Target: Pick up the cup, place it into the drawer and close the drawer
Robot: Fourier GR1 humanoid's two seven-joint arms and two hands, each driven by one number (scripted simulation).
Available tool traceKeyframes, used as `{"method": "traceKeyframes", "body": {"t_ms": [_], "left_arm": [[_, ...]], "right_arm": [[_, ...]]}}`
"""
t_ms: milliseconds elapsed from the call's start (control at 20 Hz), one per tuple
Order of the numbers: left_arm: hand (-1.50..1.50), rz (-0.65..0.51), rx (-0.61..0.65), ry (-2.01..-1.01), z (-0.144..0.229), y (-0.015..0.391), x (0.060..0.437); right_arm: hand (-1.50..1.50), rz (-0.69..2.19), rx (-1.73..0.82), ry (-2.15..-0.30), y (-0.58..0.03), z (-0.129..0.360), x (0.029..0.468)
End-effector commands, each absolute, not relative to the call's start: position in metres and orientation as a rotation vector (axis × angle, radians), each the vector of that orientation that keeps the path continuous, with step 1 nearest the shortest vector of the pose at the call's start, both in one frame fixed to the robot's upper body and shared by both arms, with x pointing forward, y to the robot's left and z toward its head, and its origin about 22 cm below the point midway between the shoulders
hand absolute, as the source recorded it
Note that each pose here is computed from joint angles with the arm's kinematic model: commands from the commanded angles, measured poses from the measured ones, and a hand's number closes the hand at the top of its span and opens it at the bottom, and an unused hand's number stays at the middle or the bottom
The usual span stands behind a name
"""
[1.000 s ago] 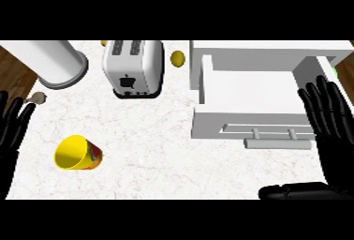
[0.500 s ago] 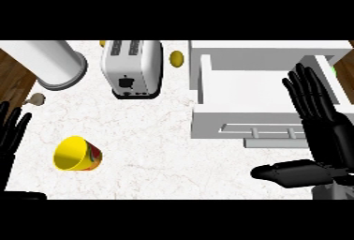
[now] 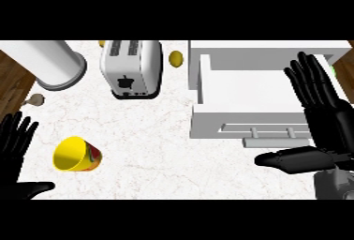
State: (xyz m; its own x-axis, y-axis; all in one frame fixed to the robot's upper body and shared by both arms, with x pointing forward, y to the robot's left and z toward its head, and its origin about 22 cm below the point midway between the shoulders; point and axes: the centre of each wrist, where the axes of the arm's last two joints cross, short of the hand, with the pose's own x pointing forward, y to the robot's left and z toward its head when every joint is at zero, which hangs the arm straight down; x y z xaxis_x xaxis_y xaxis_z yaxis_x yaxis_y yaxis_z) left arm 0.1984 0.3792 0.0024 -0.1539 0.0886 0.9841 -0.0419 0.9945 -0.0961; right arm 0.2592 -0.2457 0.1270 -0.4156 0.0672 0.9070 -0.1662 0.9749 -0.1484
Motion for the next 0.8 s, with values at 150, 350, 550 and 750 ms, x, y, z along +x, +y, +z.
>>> {"method": "traceKeyframes", "body": {"t_ms": [150, 350, 550, 750], "left_arm": [[-1.5, 0.099, 0.034, -1.641, -0.065, 0.371, 0.19], [-1.5, 0.131, 0.023, -1.628, -0.081, 0.407, 0.2], [-1.5, 0.107, 0.038, -1.615, -0.105, 0.397, 0.191], [-1.5, 0.129, 0.047, -1.62, -0.128, 0.401, 0.178]], "right_arm": [[-1.5, 0.258, 0.062, -1.991, -0.247, 0.135, 0.249], [-1.5, 0.27, 0.061, -1.983, -0.243, 0.13, 0.267], [-1.5, 0.254, 0.052, -1.996, -0.259, 0.146, 0.263], [-1.5, 0.264, 0.045, -2.0, -0.258, 0.166, 0.268]]}}
